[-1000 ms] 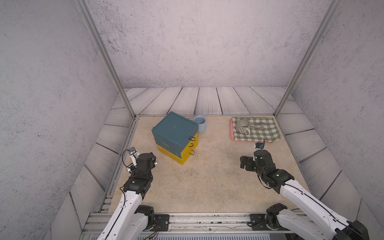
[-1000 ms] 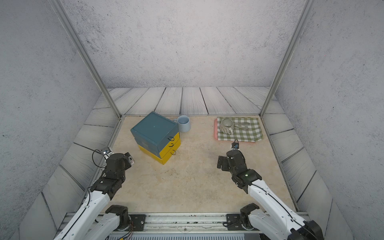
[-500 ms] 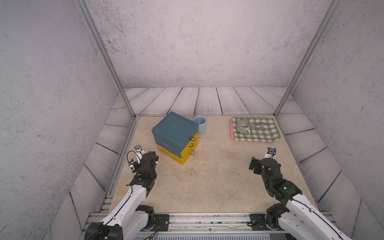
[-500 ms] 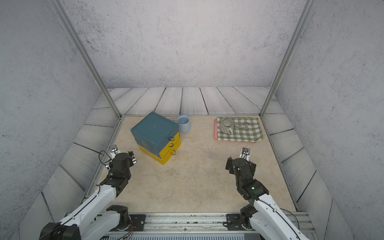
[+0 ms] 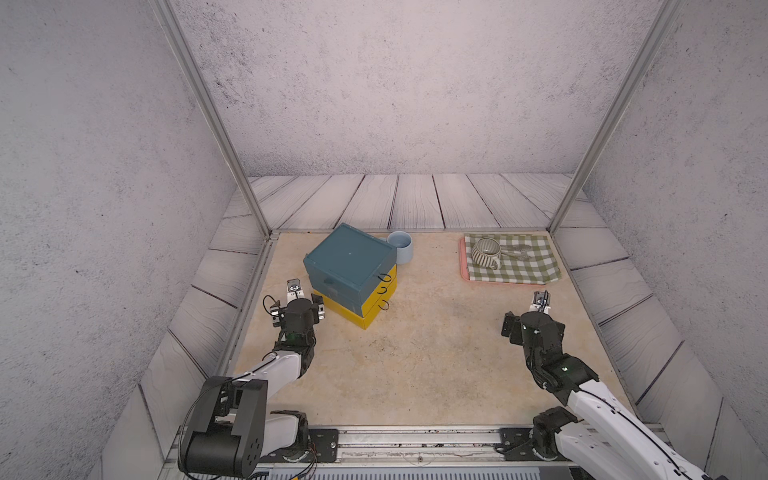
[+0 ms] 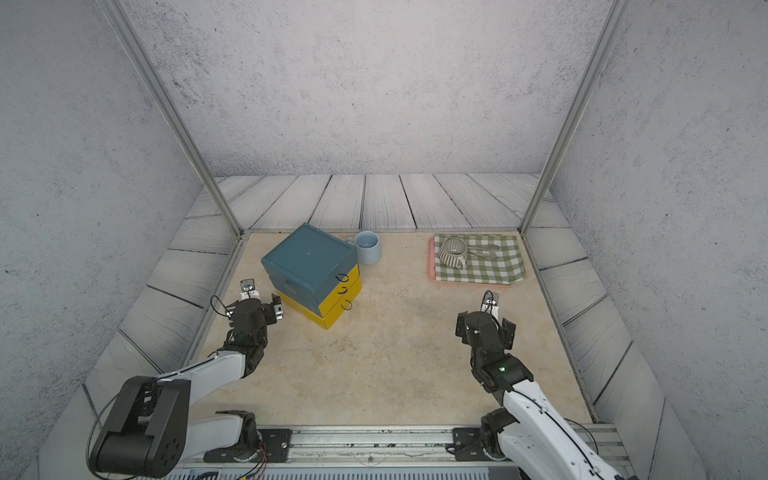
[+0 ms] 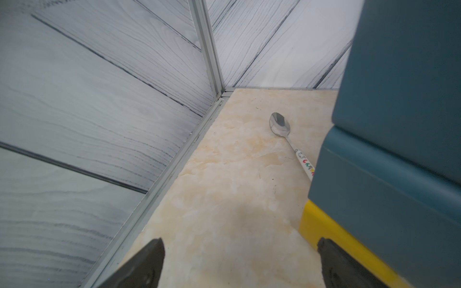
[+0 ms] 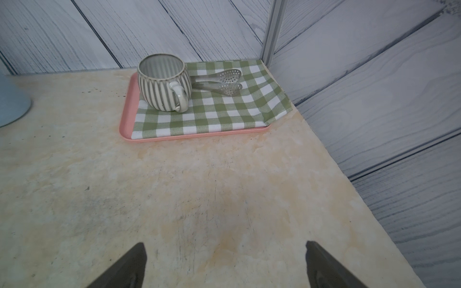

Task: Place the fruit knives into the drawer by color
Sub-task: Reset both arms

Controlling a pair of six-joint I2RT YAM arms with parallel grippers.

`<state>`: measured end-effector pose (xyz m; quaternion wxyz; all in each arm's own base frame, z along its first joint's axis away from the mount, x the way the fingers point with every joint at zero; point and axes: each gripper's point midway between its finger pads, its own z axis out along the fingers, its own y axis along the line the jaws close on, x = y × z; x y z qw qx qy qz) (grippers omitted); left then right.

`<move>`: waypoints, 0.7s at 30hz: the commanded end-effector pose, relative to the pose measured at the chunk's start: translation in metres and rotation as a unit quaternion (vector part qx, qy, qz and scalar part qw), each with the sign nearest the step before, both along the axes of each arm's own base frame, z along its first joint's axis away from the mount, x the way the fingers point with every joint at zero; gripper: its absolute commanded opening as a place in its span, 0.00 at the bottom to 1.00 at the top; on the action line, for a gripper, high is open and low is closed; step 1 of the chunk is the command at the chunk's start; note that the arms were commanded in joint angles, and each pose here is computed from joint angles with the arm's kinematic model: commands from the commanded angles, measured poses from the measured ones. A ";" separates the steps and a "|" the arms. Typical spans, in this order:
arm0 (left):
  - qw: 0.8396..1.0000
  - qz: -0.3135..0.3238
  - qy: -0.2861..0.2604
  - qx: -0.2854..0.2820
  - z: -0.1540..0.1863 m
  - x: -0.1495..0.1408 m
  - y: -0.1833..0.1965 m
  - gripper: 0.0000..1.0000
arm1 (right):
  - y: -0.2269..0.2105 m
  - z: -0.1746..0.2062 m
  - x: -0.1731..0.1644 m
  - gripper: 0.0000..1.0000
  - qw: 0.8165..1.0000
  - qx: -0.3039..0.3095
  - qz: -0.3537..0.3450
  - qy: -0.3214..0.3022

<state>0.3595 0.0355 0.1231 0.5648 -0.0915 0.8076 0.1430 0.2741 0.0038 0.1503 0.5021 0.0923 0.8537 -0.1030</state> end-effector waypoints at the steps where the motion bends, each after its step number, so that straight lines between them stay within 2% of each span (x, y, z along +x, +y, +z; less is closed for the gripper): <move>1: 0.999 -0.023 -0.041 -0.002 0.010 0.011 -0.003 0.99 | -0.006 0.019 0.007 0.99 0.999 -0.008 -0.014 -0.029; 4: 0.999 -0.022 -0.046 -0.009 0.004 0.013 0.000 0.99 | -0.008 0.022 0.012 0.99 0.999 -0.013 -0.013 -0.044; 11: 0.999 -0.018 -0.041 -0.017 -0.016 0.028 0.005 0.99 | -0.021 0.006 0.021 0.99 0.998 -0.043 -0.039 -0.033; 15: 0.999 -0.019 -0.009 -0.024 -0.019 0.031 0.005 0.99 | -0.024 0.001 0.032 0.99 0.997 -0.044 -0.042 -0.054; 21: 0.999 -0.014 0.010 -0.028 -0.022 0.039 0.008 0.99 | -0.030 -0.010 0.048 0.99 0.996 -0.049 -0.039 -0.066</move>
